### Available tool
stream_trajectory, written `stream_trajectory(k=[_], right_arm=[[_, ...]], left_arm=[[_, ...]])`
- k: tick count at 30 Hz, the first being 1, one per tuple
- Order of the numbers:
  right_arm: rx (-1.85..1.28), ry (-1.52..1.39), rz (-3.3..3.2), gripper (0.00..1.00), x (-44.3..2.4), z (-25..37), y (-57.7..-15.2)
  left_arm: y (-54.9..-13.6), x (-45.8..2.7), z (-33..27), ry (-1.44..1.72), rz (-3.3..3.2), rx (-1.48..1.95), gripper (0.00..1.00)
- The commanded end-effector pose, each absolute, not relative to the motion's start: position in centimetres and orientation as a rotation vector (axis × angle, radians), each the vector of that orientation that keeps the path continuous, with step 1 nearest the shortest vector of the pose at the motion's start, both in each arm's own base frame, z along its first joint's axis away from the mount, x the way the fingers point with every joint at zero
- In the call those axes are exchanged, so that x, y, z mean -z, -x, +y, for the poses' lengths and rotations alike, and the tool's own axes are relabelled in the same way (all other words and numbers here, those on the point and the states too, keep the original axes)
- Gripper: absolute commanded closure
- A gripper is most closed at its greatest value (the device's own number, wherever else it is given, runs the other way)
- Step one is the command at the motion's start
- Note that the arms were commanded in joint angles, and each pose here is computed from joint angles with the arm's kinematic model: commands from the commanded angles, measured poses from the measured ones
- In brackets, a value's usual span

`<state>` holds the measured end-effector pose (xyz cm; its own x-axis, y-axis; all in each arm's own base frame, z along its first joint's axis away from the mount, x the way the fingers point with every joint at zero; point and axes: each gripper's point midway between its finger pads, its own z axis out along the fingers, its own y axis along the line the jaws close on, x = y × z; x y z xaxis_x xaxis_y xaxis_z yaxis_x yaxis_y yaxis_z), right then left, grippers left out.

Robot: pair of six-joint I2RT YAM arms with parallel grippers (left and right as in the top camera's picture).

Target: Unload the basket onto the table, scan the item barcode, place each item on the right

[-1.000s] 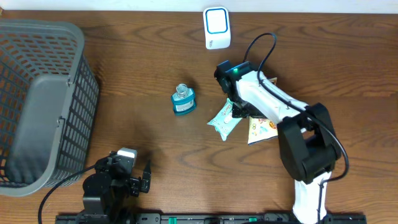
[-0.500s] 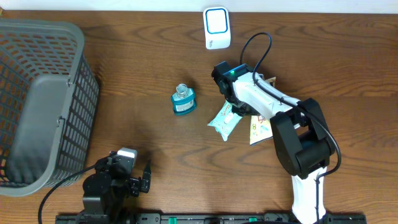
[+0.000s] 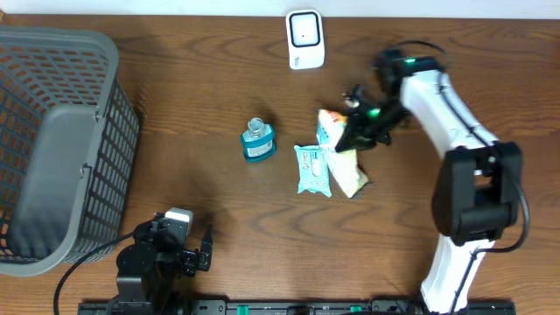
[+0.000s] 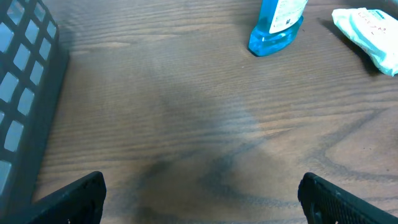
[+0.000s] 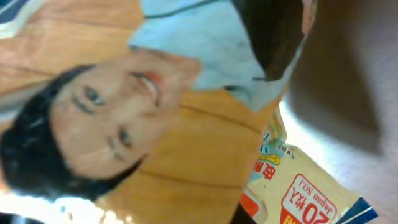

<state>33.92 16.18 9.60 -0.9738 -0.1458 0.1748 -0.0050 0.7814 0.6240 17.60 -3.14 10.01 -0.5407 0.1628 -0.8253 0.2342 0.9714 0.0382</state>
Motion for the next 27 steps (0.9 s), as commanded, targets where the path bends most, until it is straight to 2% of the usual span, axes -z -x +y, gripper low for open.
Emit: stream_trajectory(k=[1,5,13,15,17,18,19,21,23,25,27], right_arm=[[1.686,-0.481,-2.553,0.99,-17.1,18.9,-33.1],[1.938,-0.552,-2.432,0.99,-20.3,19.3,-32.1],[2.246,-0.367,-2.265,0.99,-24.5,20.6,-33.1],[2.167,-0.133,-2.186,0.99,-24.6,20.5,-33.2],[2.008,0.100,-2.107,0.99,-24.2,20.5,-33.0],[1.833,0.299,-2.037,0.99,-23.5,20.4,-32.6],[1.777,0.351,-2.020,0.99,-23.2,20.3,-32.5],[1.699,0.351,-2.067,0.99,-22.2,20.0,-32.2],[1.641,0.209,-2.248,0.99,-19.8,19.2,-32.6],[1.404,0.073,-2.509,0.99,-15.6,17.2,-33.2],[1.018,0.029,-2.730,0.99,-11.4,14.0,-33.7]], left_arm=[[-17.6,-10.2,-3.4,-0.277,2.145,0.113,0.01],[-17.6,-10.2,-3.4,-0.278,2.145,0.113,0.01],[-17.6,-10.2,-3.4,-0.278,2.145,0.113,0.01],[-17.6,-10.2,-3.4,-0.278,2.145,0.113,0.01],[-17.6,-10.2,-3.4,-0.277,2.145,0.113,0.01],[-17.6,-10.2,-3.4,-0.278,2.145,0.113,0.01],[-17.6,-10.2,-3.4,-0.278,2.145,0.113,0.01],[-17.6,-10.2,-3.4,-0.277,2.145,0.113,0.01],[-17.6,-10.2,-3.4,-0.277,2.145,0.113,0.01],[-17.6,-10.2,-3.4,-0.278,2.145,0.113,0.01],[-17.6,-10.2,-3.4,-0.278,2.145,0.113,0.01]])
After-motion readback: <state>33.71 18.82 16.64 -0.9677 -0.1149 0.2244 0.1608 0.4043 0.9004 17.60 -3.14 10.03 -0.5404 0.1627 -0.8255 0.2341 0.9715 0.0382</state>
